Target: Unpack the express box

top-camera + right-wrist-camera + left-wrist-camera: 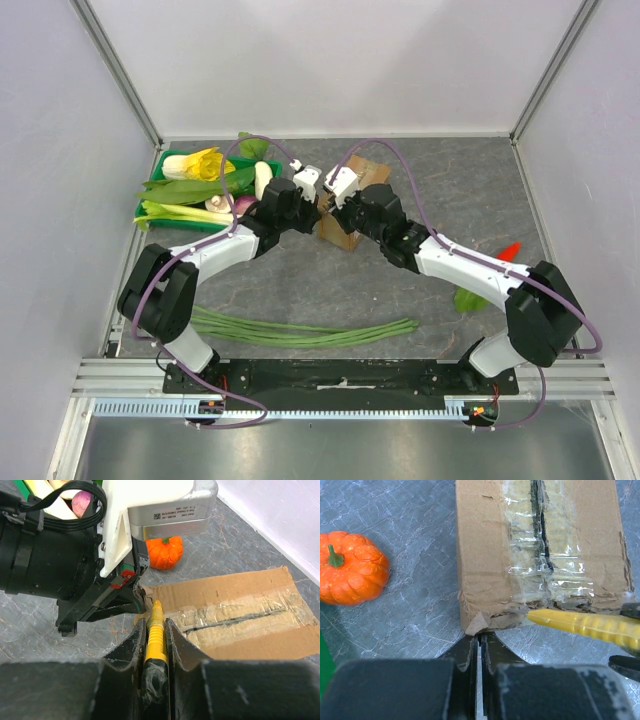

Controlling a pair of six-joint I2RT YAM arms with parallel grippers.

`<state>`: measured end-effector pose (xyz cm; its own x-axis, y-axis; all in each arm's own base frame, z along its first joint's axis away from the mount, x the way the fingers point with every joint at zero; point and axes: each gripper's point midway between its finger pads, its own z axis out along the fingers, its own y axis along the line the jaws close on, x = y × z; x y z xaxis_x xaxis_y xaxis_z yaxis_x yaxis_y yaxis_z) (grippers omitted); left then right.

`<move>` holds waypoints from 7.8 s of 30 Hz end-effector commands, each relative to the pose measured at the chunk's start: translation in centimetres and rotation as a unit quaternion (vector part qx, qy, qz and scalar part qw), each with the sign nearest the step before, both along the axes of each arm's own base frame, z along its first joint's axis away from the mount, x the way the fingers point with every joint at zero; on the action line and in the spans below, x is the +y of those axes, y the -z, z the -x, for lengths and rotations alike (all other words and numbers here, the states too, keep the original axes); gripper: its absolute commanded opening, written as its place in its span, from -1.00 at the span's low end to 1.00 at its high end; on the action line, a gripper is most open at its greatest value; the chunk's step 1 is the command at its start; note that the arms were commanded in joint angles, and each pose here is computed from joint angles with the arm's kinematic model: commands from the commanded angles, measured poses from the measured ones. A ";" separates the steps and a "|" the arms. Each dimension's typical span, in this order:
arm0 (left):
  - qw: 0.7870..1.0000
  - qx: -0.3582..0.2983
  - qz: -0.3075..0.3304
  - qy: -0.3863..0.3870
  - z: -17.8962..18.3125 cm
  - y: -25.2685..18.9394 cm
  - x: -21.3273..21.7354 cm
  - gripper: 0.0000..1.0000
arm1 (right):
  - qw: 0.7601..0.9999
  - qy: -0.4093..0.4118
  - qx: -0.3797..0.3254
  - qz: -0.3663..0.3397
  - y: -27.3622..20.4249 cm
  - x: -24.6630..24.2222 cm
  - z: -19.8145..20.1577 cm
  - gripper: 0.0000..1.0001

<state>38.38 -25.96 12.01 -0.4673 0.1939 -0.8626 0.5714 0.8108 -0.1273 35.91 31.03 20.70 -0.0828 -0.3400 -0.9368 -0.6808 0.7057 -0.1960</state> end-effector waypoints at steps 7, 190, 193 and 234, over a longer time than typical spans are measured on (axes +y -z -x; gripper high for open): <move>0.995 -0.011 -0.039 -0.093 -1.7 0.4 3.0 -0.97 | 1.000 0.022 0.014 0.015 1.2 -3.4 2.6 -1.00; 0.973 0.083 0.162 -0.144 -3.8 -4.2 2.5 0.29 | 0.998 -0.033 -0.033 -0.043 -2.6 1.4 -4.0 -1.00; 0.973 0.093 0.155 -0.146 -3.8 -3.5 2.5 0.18 | 0.998 -0.037 -0.031 -0.045 -2.6 1.5 -3.8 -1.00; 0.974 0.118 0.146 -0.130 -3.9 -2.7 1.7 -0.97 | 0.999 -0.040 0.011 -0.032 1.3 1.9 -3.7 -1.00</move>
